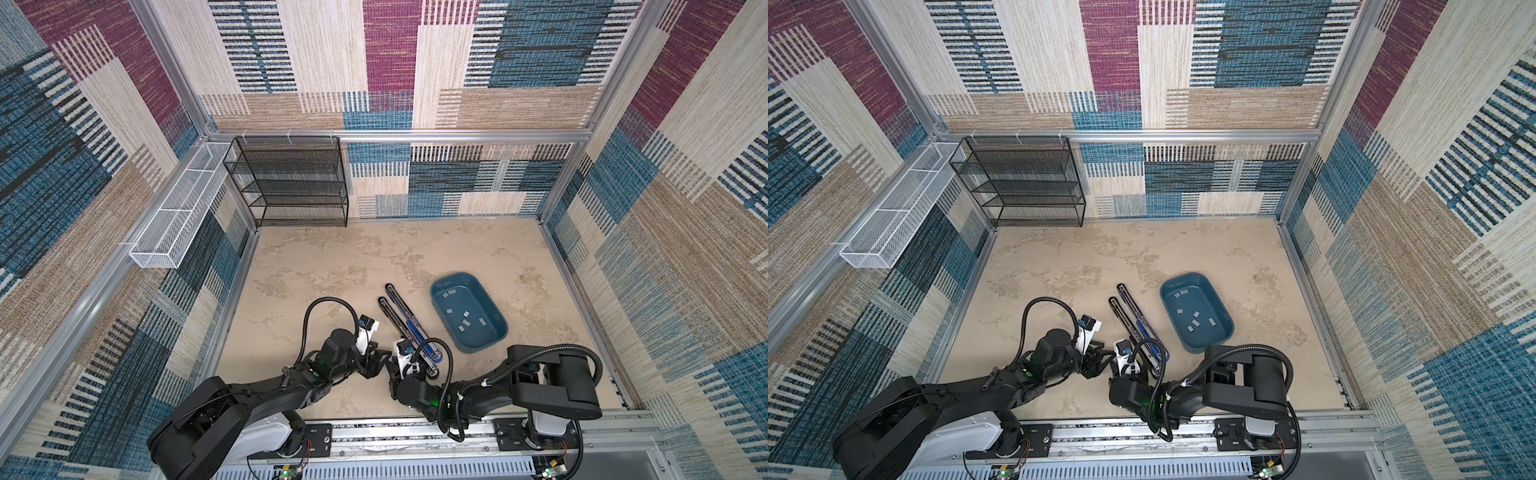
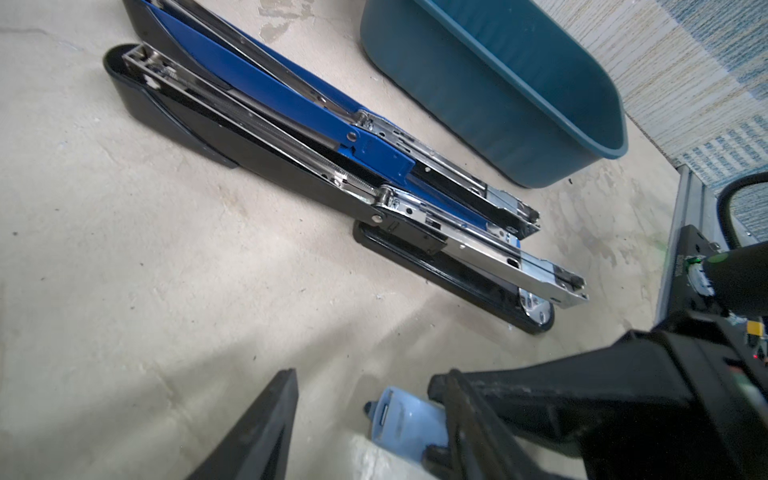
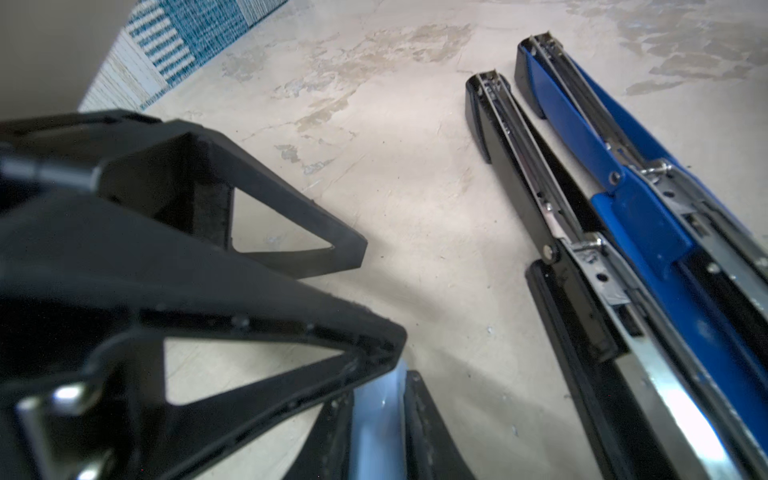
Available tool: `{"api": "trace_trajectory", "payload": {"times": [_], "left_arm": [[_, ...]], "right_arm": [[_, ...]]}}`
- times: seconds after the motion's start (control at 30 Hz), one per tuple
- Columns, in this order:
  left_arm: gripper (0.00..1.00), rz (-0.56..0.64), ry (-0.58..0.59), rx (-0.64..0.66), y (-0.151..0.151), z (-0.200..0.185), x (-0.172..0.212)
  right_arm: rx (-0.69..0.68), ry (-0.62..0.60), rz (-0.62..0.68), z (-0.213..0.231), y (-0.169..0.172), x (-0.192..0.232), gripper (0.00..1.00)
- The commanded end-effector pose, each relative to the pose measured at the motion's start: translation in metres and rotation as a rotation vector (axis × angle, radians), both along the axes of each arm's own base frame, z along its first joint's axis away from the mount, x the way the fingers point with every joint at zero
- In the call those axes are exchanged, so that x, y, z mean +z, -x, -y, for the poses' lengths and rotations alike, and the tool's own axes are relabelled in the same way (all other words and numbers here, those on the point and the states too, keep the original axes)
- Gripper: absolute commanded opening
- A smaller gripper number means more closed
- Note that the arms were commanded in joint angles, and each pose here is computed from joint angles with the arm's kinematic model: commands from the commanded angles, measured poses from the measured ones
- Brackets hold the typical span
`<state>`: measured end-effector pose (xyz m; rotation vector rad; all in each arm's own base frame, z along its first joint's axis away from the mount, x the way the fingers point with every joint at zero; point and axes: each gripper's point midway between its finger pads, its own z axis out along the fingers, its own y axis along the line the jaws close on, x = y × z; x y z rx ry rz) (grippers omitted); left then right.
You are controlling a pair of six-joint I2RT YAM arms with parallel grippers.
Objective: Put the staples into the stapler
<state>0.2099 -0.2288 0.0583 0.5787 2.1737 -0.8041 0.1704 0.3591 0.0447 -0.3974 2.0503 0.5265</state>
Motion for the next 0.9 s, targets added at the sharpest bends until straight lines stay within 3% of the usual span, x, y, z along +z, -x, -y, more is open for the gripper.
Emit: {"api": "trace_trajectory", "payload": {"times": [0.0,0.13,0.23,0.43,0.6,0.87], "left_arm": [[0.61,0.003,-0.018,0.038,-0.005,-0.005,0.006],[0.68,0.015,-0.056,0.14,-0.015,-0.021,0.015],[0.79,0.027,-0.054,0.191,-0.019,-0.028,0.026],[0.98,0.025,-0.061,0.304,-0.028,-0.043,0.041],[0.99,0.025,-0.02,0.363,-0.035,-0.045,0.052],[0.99,-0.018,0.018,0.369,-0.042,-0.034,0.057]], "right_arm": [[0.034,0.159,-0.022,0.011,0.005,-0.011,0.3],[0.023,0.149,0.016,0.003,0.0,0.023,0.37],[-0.002,0.134,0.036,0.007,-0.004,0.045,0.45],[-0.096,0.164,0.006,0.048,-0.009,0.056,0.56],[-0.131,0.184,-0.072,0.089,-0.008,0.044,0.64],[-0.068,0.083,-0.142,0.106,-0.002,0.038,0.68]]}}
